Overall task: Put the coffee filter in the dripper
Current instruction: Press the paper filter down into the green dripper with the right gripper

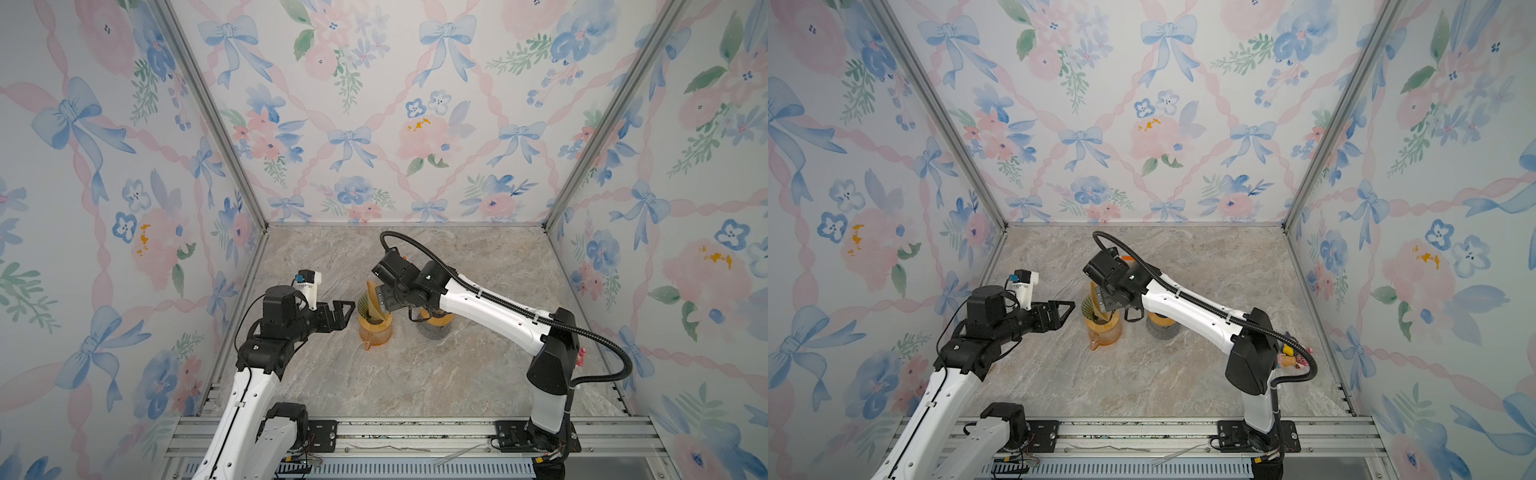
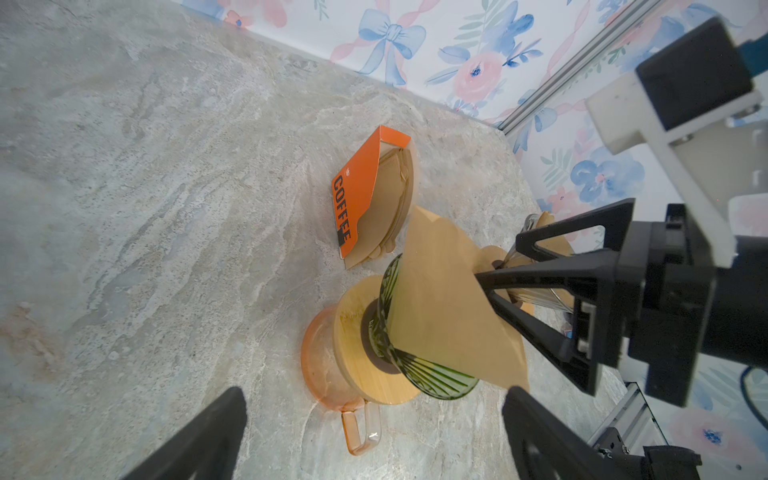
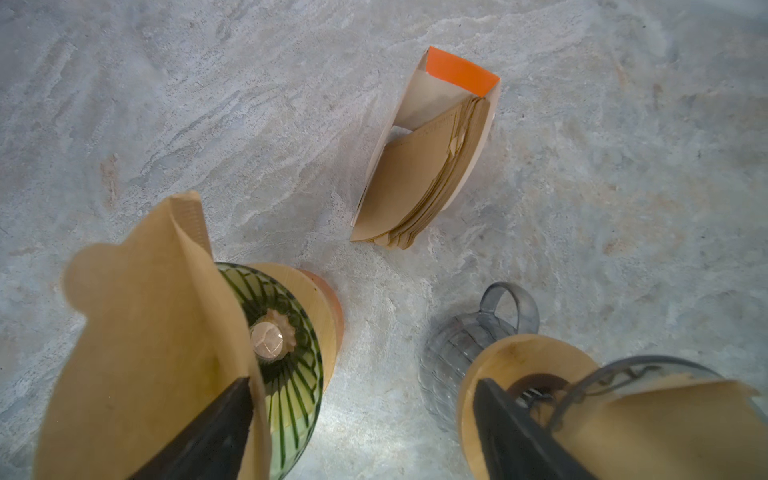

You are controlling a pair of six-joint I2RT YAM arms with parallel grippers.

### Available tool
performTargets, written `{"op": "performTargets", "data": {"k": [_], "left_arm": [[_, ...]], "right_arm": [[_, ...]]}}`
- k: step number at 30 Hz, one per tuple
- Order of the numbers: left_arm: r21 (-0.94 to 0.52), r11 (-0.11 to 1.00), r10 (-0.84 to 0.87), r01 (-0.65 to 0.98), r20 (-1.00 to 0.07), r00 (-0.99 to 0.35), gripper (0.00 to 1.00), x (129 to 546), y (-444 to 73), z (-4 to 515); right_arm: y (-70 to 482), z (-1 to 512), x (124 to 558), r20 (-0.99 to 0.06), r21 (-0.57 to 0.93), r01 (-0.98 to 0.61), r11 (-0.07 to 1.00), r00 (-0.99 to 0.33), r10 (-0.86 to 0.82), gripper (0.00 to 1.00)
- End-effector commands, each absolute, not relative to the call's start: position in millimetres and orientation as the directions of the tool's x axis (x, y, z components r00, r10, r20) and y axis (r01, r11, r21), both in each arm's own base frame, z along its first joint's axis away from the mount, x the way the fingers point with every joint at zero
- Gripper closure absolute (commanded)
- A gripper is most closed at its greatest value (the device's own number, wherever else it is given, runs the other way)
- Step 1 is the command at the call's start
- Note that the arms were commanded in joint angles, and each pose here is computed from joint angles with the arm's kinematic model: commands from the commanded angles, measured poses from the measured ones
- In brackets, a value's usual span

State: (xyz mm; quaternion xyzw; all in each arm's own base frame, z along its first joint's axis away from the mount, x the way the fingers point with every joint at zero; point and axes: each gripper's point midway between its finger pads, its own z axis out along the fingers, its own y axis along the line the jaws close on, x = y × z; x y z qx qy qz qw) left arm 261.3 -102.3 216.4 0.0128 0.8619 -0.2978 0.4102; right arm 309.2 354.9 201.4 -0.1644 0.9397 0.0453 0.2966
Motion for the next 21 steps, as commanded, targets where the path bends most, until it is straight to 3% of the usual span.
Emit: {"op": "performTargets", "data": {"k": [1,10,21], "left_arm": [[-0.512,0.813,-0.222,0.277,-0.713,-0.665,0.02,259.4,-106.7,214.6],[-0.496,0.814,-0.214,0.302,-0.739,-0.638,0.02,254.1,-110.5,223.5],[-0.494,0.795,-0.201,0.353,-0.763,-0.615,0.02,246.9,-118.1,234.3]], "right_arm": [[342.5,225.7,310.4,-0.613,0.0,-0.319,0.948,-0.749,-0.252,0.17],[337.7,259.7,294.0,-0.673,0.052,-0.403,0.914,-0.69,-0.266,0.23],[334.5,284.5,253.6,-0.692,0.263,-0.51,0.819,-0.692,-0.208,0.45]]}}
